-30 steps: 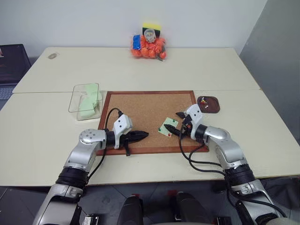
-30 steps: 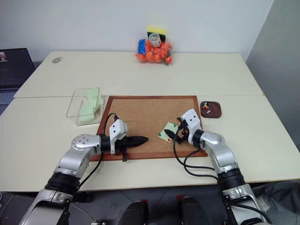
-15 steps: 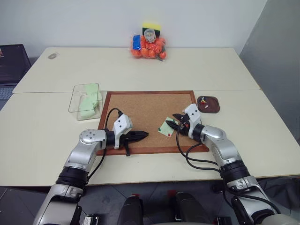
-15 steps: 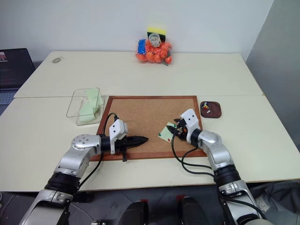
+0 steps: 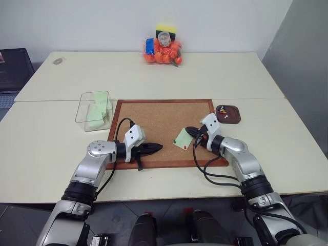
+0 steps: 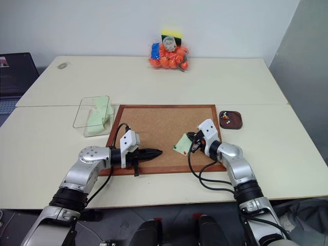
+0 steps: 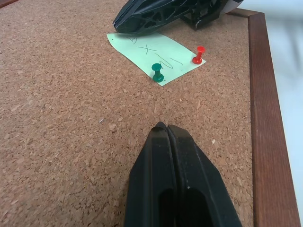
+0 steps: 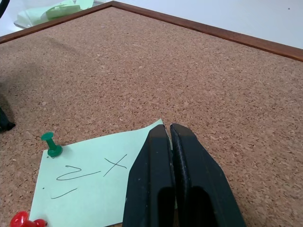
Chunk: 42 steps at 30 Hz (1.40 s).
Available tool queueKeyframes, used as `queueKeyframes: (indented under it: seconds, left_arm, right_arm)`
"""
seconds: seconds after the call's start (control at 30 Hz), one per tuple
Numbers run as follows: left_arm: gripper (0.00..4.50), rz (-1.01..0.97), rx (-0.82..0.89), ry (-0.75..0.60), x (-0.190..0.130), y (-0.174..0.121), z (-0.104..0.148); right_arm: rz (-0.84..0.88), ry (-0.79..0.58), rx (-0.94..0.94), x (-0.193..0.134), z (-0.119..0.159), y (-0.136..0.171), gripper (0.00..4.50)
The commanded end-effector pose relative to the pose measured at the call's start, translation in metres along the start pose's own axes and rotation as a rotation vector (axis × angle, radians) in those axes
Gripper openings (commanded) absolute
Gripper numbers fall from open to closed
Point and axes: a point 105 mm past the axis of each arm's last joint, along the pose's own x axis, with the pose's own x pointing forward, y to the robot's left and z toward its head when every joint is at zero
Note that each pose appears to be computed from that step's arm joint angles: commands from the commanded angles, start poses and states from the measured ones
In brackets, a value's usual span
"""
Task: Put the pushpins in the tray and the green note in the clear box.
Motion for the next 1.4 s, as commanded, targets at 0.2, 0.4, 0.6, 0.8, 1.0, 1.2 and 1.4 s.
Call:
queueKeyframes:
  seconds: [0.2, 0.4, 0.6, 0.8, 1.0, 1.2, 1.4]
  left_arm:
    - [0.00, -0.030, -0.046, 0.076, 0.000, -0.008, -0.019]
    - [0.00, -0.025, -0.056, 0.077, 0.000, -0.007, -0.019]
    - [0.00, -0.025, -0.058, 0.072, 0.000, -0.007, -0.017]
    - [0.00, -0.027, -0.058, 0.074, 0.000, -0.007, -0.018]
    - [0.00, -0.029, -0.053, 0.075, 0.001, -0.006, -0.017]
    - [0.00, -0.029, -0.051, 0.076, 0.000, -0.006, -0.017]
    - [0.00, -0.025, -0.045, 0.075, -0.001, -0.006, -0.016]
  right_arm:
    - [-0.008, -0.204, -0.007, -0.009, 0.051, -0.003, 0.00]
    - [-0.014, -0.242, 0.001, -0.014, 0.061, -0.004, 0.00]
    - [-0.120, -0.260, 0.024, -0.020, 0.064, -0.023, 0.00]
    - [-0.473, -0.203, 0.011, -0.034, 0.059, -0.090, 0.00]
    - [-0.656, -0.129, 0.058, -0.047, 0.053, -0.137, 0.00]
    - [-0.731, -0.068, 0.130, -0.055, 0.033, -0.154, 0.24]
    - [-0.723, -0.074, 0.168, -0.052, 0.027, -0.152, 1.37]
